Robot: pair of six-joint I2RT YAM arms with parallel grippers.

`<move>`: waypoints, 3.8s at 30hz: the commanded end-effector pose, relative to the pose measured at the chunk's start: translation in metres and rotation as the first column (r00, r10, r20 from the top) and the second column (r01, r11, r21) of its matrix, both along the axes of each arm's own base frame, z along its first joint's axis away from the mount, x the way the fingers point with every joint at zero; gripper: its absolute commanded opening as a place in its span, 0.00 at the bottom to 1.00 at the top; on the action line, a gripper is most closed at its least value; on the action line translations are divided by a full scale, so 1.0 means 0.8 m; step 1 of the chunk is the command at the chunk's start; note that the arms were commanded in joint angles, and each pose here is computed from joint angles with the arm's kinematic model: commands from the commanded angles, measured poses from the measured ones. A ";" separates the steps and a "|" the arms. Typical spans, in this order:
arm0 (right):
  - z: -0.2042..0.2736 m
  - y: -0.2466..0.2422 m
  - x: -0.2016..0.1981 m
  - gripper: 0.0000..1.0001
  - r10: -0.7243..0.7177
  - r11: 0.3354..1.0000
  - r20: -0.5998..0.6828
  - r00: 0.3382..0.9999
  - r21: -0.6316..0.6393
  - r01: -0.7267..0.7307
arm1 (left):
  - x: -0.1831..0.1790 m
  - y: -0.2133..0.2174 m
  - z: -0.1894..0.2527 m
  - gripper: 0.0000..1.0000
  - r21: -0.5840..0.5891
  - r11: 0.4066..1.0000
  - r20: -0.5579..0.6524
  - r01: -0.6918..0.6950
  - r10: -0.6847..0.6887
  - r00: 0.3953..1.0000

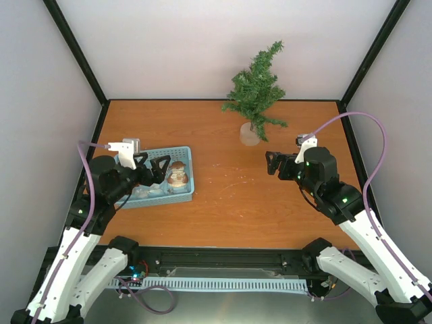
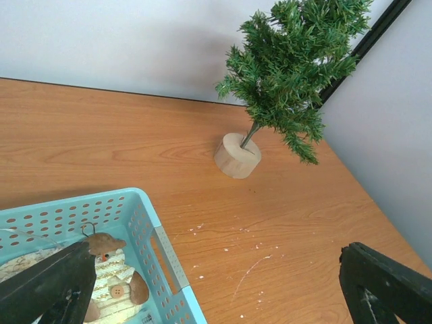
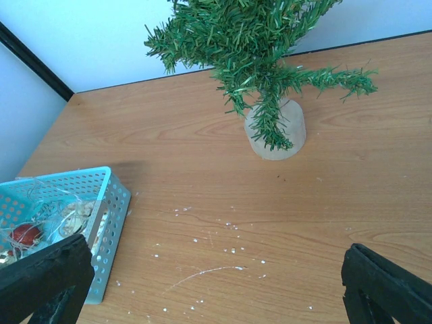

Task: Decorate the small christmas tree
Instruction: Pick up the decoration item from the storage box.

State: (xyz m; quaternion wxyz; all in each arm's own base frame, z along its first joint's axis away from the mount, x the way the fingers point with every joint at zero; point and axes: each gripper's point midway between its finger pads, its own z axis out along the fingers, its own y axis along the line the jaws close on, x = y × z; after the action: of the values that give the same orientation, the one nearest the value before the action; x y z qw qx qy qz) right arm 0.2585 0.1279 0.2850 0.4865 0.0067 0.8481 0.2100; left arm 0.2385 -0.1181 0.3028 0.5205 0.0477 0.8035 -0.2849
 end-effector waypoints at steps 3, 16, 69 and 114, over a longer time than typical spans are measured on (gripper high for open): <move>0.006 0.005 0.000 1.00 0.017 1.000 0.021 1.000 0.008 -0.017 | 0.004 0.004 0.012 1.00 0.002 1.000 0.011 -0.030 0.030 0.999; 0.005 0.011 0.001 1.00 0.047 0.999 0.034 0.998 -0.008 -0.046 | 0.051 0.068 -0.115 0.99 0.107 0.878 -0.389 -0.467 0.469 0.793; 0.008 0.021 -0.022 1.00 0.177 0.984 0.117 0.977 -0.045 -0.173 | 0.090 0.212 -0.288 0.21 0.347 0.439 -0.566 -0.829 0.803 0.189; 0.100 0.197 0.011 0.69 0.472 0.862 0.372 0.799 -0.002 -0.507 | -0.034 -0.037 0.385 0.01 -0.182 0.809 0.548 0.558 -0.388 0.741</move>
State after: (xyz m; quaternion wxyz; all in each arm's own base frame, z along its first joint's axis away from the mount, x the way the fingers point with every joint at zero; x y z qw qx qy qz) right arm 0.2798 0.2513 0.3666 0.5610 -0.2061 0.7229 0.3467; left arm 0.2229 -0.1415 0.6087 0.6282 0.2022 0.5628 -0.4977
